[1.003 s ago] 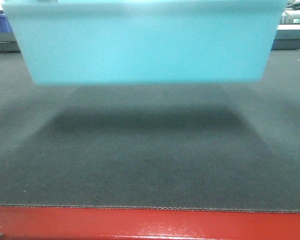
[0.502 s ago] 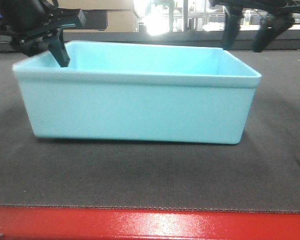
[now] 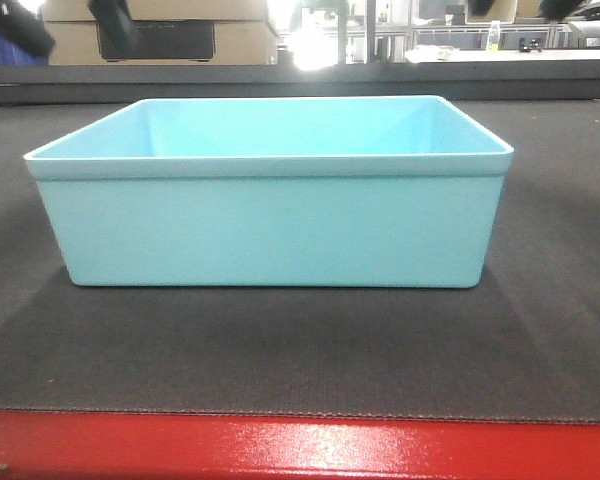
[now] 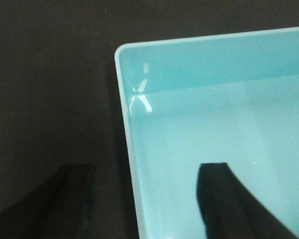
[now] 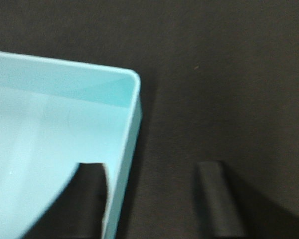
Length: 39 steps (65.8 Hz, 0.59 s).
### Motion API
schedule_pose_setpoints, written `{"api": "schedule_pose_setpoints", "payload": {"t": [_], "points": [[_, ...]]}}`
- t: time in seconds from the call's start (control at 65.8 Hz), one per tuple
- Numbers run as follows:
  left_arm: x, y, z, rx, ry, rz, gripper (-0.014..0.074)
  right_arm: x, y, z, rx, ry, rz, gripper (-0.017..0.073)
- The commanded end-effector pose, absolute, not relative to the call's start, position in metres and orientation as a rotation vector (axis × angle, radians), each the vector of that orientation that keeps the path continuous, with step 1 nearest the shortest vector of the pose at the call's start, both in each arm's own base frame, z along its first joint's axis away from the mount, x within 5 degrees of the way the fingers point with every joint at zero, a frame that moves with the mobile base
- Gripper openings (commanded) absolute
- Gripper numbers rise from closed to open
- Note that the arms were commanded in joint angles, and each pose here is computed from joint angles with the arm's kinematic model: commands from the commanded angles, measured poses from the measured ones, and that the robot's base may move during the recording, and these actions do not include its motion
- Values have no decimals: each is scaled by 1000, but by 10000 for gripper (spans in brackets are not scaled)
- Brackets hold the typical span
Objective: Fetch blue bin and place on conveyor start
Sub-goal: 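Open both grippers and raise them away from the bin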
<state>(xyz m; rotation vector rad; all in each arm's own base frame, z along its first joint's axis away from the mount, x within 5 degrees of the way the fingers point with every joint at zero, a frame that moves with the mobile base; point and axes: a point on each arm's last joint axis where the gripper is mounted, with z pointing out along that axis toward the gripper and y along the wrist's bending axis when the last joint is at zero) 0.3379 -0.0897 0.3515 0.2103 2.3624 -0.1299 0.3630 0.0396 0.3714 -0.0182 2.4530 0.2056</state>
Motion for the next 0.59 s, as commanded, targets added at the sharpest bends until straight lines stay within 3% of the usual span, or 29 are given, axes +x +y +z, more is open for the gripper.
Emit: {"api": "schedule_pose_setpoints", "payload": {"t": [0.0,0.152,0.319,0.578], "points": [[320,-81,370,216,2323,-95,204,345,24,391,-11,2412,125,70],[300,-70,372,222,2286,-58,-111,320,5,390,36,2389,60,-167],[279,-46,340,107,2316,-86,-111,287,-11,358,102,2379,30,-162],[234,-21,290,20,2343,-61,-111,231,-11,300,108,2322,13,-162]]}}
